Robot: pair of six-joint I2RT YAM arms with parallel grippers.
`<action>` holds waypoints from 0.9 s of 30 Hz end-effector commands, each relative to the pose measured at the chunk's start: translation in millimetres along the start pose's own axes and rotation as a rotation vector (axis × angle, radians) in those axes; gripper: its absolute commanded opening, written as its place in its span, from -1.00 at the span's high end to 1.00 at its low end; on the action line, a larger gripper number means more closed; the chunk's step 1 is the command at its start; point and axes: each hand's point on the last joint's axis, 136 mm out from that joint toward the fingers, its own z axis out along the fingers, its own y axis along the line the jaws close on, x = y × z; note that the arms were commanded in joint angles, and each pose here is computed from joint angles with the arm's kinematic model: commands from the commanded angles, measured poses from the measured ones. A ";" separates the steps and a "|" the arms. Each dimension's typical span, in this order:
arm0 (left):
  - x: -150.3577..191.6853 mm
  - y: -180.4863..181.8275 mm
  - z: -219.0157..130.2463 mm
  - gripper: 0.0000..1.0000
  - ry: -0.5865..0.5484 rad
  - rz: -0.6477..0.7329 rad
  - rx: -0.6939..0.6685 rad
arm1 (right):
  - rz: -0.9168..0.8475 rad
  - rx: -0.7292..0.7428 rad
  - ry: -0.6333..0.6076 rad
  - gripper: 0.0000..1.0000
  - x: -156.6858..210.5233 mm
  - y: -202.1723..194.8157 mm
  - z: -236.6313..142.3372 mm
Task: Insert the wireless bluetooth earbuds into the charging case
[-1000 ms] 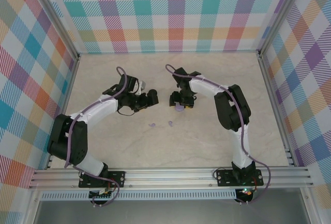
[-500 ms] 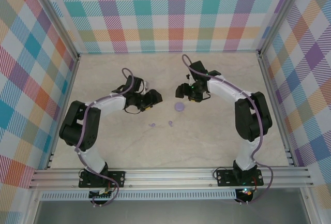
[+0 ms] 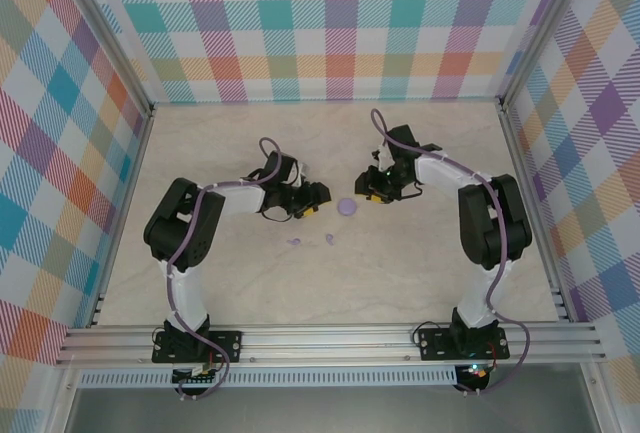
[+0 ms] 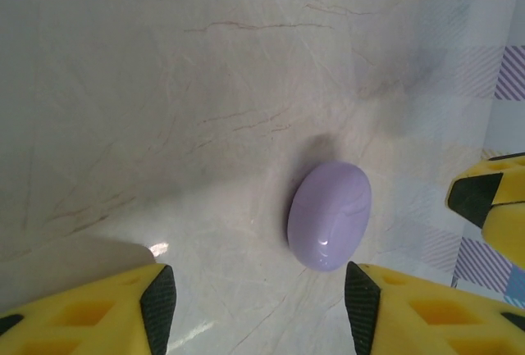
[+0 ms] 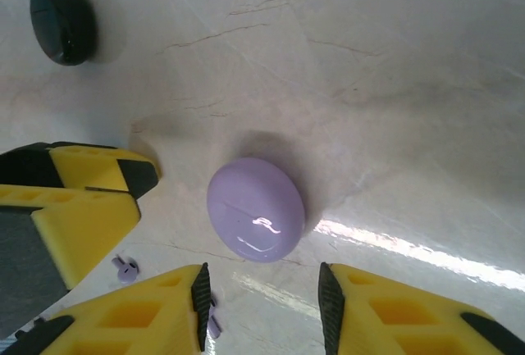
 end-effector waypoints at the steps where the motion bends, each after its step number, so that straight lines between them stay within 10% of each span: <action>1: -3.5 -17.9 10.3 -0.11 0.004 0.022 0.049 | -0.001 -0.057 0.040 0.22 4.9 0.3 12.5; 27: 14.9 -19.7 39.4 0.15 0.098 0.015 0.063 | 0.033 -0.086 0.133 0.42 18.6 -10.7 37.1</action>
